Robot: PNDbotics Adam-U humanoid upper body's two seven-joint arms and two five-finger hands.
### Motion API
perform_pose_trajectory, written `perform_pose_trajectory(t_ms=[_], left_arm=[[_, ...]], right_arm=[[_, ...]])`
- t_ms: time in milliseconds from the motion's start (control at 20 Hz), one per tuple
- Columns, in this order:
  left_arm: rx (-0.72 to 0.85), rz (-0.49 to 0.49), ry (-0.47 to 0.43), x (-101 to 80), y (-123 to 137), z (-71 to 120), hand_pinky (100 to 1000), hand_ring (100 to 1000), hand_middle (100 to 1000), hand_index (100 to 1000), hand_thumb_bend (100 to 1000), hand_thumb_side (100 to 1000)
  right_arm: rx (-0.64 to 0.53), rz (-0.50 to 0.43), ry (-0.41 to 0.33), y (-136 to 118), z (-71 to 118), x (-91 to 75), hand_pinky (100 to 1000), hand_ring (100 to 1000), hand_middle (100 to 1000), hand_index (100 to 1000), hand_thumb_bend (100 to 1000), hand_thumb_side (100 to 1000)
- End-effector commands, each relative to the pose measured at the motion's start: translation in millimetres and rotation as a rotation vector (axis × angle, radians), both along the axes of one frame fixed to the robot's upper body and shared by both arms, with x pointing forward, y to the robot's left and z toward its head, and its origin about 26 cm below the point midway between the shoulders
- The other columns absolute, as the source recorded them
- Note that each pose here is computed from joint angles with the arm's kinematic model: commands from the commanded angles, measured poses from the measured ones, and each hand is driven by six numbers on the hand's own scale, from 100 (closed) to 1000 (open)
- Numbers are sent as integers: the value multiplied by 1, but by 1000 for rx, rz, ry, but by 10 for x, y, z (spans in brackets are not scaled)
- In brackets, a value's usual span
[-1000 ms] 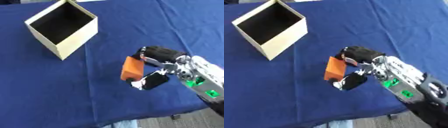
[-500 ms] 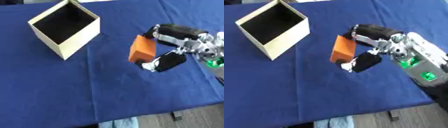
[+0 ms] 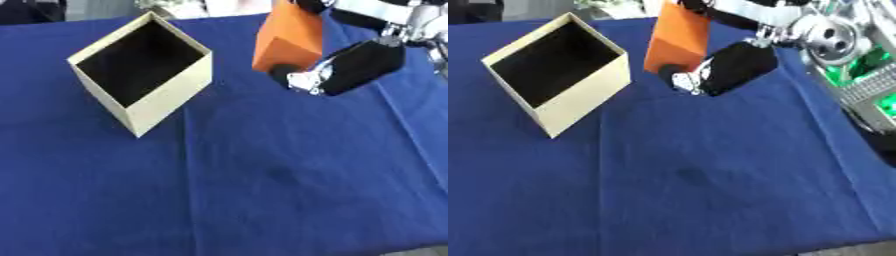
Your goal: Pick up objects on the table and place them in the box.
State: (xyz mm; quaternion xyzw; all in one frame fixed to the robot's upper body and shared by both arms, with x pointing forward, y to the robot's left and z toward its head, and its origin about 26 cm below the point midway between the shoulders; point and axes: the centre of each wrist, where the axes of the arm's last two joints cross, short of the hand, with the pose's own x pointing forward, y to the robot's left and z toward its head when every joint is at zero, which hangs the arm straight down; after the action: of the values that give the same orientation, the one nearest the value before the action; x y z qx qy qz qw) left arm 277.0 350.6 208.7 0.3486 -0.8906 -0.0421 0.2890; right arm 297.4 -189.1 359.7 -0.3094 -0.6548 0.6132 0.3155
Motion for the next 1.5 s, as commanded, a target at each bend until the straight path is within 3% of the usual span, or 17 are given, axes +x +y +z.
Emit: perform_pose_trajectory(t_ms=[50,400,900,1200,1450,1500], left_arm=[[21,-21,-33,-6,-22,100,683,624,678,783,685,896],[27,-52,-53,27,-71,161,683,624,679,783,682,896],[43,-106,-70,74,-148,262,683,623,681,783,679,896],[61,-142,-87,104,-200,348,683,623,682,783,677,896],[59,-151,-91,110,-212,364,683,623,683,782,674,896],[58,-152,-91,111,-214,366,683,623,683,782,658,900]], right_arm=[[36,-24,-34,-14,184,64,811,780,458,662,100,488],[94,-22,-36,173,335,389,801,775,452,656,100,490],[151,-78,-34,430,362,1062,781,772,450,654,100,519],[145,-95,-61,538,313,1302,784,775,453,657,100,495],[117,-85,-51,601,218,1392,784,775,456,658,100,487],[110,-84,-47,608,199,1402,785,775,454,659,100,370]])
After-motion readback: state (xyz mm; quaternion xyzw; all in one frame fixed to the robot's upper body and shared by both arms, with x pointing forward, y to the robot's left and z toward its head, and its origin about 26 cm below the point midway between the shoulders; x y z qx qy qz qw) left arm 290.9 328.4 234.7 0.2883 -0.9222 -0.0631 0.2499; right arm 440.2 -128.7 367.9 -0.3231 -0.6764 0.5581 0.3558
